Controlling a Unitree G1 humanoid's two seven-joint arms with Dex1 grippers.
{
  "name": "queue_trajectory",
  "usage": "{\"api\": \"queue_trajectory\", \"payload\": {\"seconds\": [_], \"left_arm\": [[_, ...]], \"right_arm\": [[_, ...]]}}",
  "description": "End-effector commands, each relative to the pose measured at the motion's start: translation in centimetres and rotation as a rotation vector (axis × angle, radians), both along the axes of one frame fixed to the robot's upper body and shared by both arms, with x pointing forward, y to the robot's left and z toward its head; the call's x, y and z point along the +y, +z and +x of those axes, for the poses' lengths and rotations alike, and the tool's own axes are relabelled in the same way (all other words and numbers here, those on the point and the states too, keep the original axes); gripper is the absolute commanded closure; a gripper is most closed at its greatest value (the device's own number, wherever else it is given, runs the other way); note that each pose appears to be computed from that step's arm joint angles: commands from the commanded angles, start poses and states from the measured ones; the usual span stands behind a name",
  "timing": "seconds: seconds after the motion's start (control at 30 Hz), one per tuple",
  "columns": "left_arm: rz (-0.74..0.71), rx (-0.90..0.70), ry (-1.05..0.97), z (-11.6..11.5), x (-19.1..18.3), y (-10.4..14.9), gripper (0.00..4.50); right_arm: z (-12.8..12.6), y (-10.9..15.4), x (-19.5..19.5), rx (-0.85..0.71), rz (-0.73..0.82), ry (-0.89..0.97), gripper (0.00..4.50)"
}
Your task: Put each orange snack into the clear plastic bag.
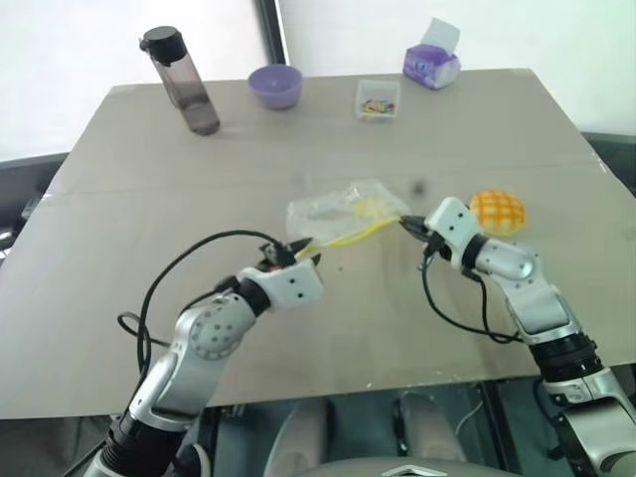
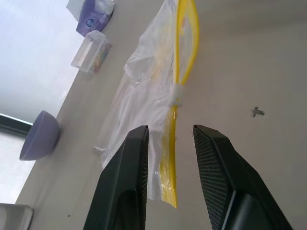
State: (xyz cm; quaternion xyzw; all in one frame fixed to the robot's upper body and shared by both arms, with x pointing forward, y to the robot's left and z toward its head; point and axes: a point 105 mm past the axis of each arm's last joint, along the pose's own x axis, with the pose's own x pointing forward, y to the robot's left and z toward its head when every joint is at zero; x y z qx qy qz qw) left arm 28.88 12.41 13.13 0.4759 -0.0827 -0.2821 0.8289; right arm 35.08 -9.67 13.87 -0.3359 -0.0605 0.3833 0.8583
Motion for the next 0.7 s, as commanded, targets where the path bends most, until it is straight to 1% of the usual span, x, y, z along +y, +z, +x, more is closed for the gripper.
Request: {"api": "queue_trajectory", "payload": {"seconds": [0.03, 0.07, 0.1, 0.13, 0.17, 0.2, 0.4, 0.53, 0.63, 0.7], "left_arm": [[-0.009, -0.050, -0.007, 0.1, -0.1, 1.0, 2.90], [-0.012, -0.054, -0.008, 0.1, -0.1, 1.1, 2.90], [-0.006, -0.054, -0.008, 0.1, 0.0, 1.1, 3.45], [-0.002, -0.053, -0.008, 0.2, 0.1, 1.0, 3.53], [-0.001, -0.054, -0.005, 0.2, 0.2, 1.0, 4.15], [-0.001, -0.054, -0.004, 0.3, 0.2, 0.9, 4.43], [0.005, -0.062, -0.003, 0.5, 0.0, 0.8, 4.43], [0.003, -0.066, -0.001, 0.7, 0.0, 0.8, 4.43], [-0.007, -0.066, 0.003, 0.9, -0.1, 0.7, 4.50], [-0.011, -0.066, 0.004, 0.9, -0.2, 0.7, 4.50]], "right_arm": [[-0.4, 1.3, 0.2, -0.049, 0.011, 0.010, 4.50], [-0.4, 1.3, 0.2, -0.048, 0.011, 0.008, 4.50], [-0.5, 1.3, 0.2, -0.047, 0.011, 0.007, 4.50], [-0.5, 1.3, 0.2, -0.047, 0.011, 0.006, 4.50], [-0.5, 1.3, 0.2, -0.047, 0.013, 0.005, 4.50], [-0.5, 1.3, 0.1, -0.047, 0.015, 0.004, 4.50], [-0.7, 1.7, 0.3, -0.040, 0.057, 0.018, 4.50], [-1.6, 1.7, 1.0, 0.089, 0.171, 0.067, 4.50], [-2.2, 1.7, 1.2, 0.134, 0.204, 0.090, 3.64], [-2.3, 1.8, 0.9, 0.122, 0.194, 0.077, 2.71]]}}
